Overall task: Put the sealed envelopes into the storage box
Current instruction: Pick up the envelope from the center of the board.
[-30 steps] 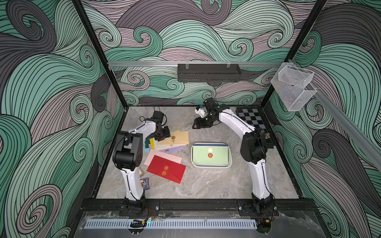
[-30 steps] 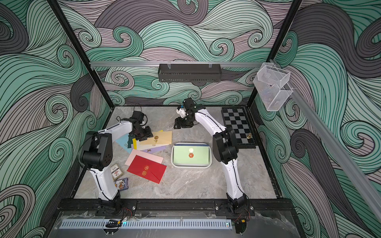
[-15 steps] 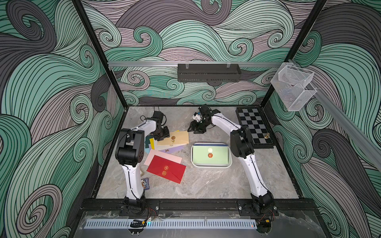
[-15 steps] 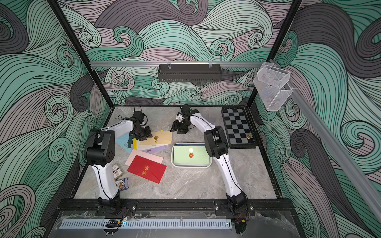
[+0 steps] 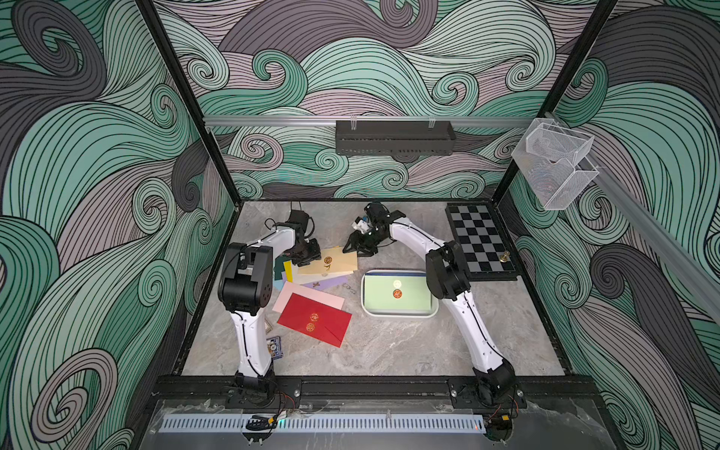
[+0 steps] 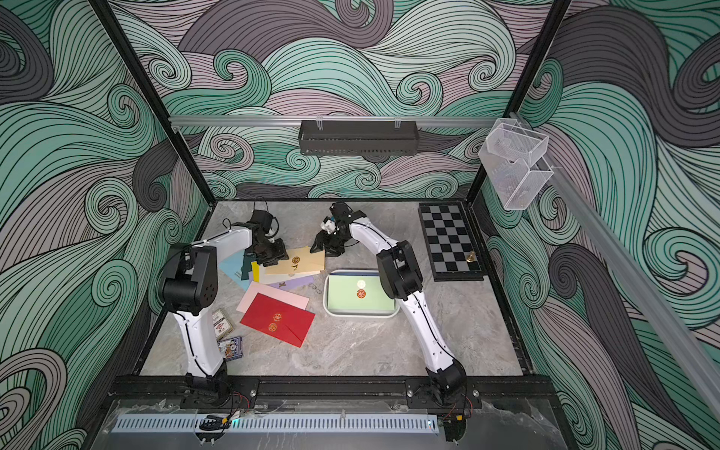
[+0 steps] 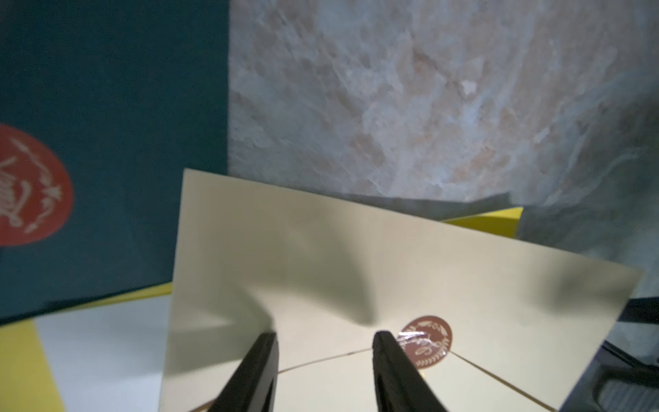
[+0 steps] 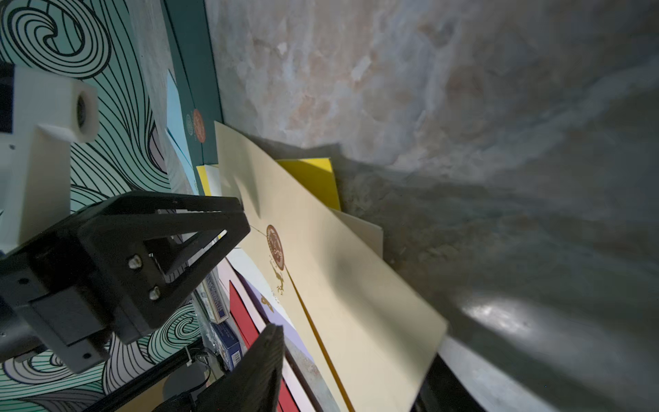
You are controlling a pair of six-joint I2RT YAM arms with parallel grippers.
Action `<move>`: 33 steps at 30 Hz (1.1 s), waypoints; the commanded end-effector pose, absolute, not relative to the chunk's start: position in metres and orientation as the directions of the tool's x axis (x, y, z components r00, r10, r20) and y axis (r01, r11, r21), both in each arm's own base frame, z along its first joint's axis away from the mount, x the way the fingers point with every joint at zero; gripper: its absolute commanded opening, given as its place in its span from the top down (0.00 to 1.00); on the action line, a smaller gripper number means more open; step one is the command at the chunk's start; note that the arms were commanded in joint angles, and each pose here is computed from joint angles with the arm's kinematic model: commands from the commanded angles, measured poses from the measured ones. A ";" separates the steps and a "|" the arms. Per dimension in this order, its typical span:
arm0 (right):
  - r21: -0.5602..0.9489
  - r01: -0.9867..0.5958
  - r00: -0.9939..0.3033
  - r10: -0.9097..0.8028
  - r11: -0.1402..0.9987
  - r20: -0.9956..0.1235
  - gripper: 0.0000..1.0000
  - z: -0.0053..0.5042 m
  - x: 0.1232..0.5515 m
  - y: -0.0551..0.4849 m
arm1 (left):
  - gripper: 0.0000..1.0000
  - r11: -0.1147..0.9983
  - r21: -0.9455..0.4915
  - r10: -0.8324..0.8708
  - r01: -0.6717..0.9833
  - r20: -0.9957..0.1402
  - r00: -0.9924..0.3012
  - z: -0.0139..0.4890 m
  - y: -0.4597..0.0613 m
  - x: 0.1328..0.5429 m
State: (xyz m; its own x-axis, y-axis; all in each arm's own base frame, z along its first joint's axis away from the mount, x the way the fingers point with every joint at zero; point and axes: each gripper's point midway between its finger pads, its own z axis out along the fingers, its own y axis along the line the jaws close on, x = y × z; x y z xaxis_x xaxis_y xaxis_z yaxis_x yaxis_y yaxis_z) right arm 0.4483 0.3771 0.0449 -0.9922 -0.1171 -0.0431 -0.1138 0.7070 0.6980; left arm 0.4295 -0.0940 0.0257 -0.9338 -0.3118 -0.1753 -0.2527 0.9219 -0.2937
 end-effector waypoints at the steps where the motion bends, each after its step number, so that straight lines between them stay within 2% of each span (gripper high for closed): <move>1: 0.746 -0.154 -0.987 -0.130 0.648 -0.091 0.47 0.082 0.450 0.390 | 0.53 0.919 -0.286 -0.312 -0.270 -0.111 -0.944 0.010 -0.095 0.417; 4: 0.748 -0.165 -0.986 -0.130 0.643 -0.106 0.49 0.093 0.448 0.390 | 0.53 0.919 -0.288 -0.313 -0.269 -0.118 -0.942 0.011 -0.094 0.417; 7: 0.753 -0.174 -0.984 -0.141 0.635 -0.108 0.58 0.098 0.443 0.390 | 0.53 0.916 -0.297 -0.317 -0.269 -0.127 -0.940 0.013 -0.095 0.419; 12: 0.755 -0.214 -0.976 -0.172 0.620 -0.136 0.87 0.101 0.440 0.391 | 0.51 0.912 -0.324 -0.316 -0.252 -0.163 -0.935 0.030 -0.098 0.422; 14: 0.747 -0.274 -0.961 -0.195 0.605 -0.195 0.98 0.115 0.441 0.391 | 0.47 0.908 -0.349 -0.317 -0.233 -0.210 -0.925 0.050 -0.099 0.426; 18: 0.714 -0.419 -0.908 -0.249 0.562 -0.337 1.00 0.153 0.439 0.389 | 0.40 0.906 -0.392 -0.301 -0.158 -0.335 -0.893 0.104 -0.099 0.432; 21: 0.657 -0.559 -0.829 -0.309 0.506 -0.467 1.00 0.190 0.427 0.379 | 0.36 0.913 -0.405 -0.240 -0.039 -0.459 -0.856 0.155 -0.102 0.431; 25: 0.535 -0.741 -0.671 -0.402 0.407 -0.623 1.00 0.230 0.394 0.358 | 0.32 0.891 -0.387 -0.075 0.238 -0.643 -0.763 0.221 -0.119 0.414; 29: 0.334 -0.893 -0.447 -0.500 0.302 -0.742 1.00 0.253 0.351 0.331 | 0.28 0.816 -0.292 0.077 0.498 -0.799 -0.596 0.275 -0.143 0.383; 33: 0.163 -0.964 -0.255 -0.554 0.210 -0.792 1.00 0.263 0.316 0.308 | 0.24 0.674 -0.118 0.304 0.729 -0.856 -0.419 0.298 -0.174 0.336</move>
State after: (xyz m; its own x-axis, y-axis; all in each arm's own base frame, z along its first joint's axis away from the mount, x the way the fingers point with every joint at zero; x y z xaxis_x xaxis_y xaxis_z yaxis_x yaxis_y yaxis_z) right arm 0.3319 0.3192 0.2734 -0.4573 -0.4692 -0.7554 -0.8850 0.3238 0.3346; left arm 0.3692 -0.1458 0.2935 -0.5621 0.0919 -0.8219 0.5097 0.8211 -0.2568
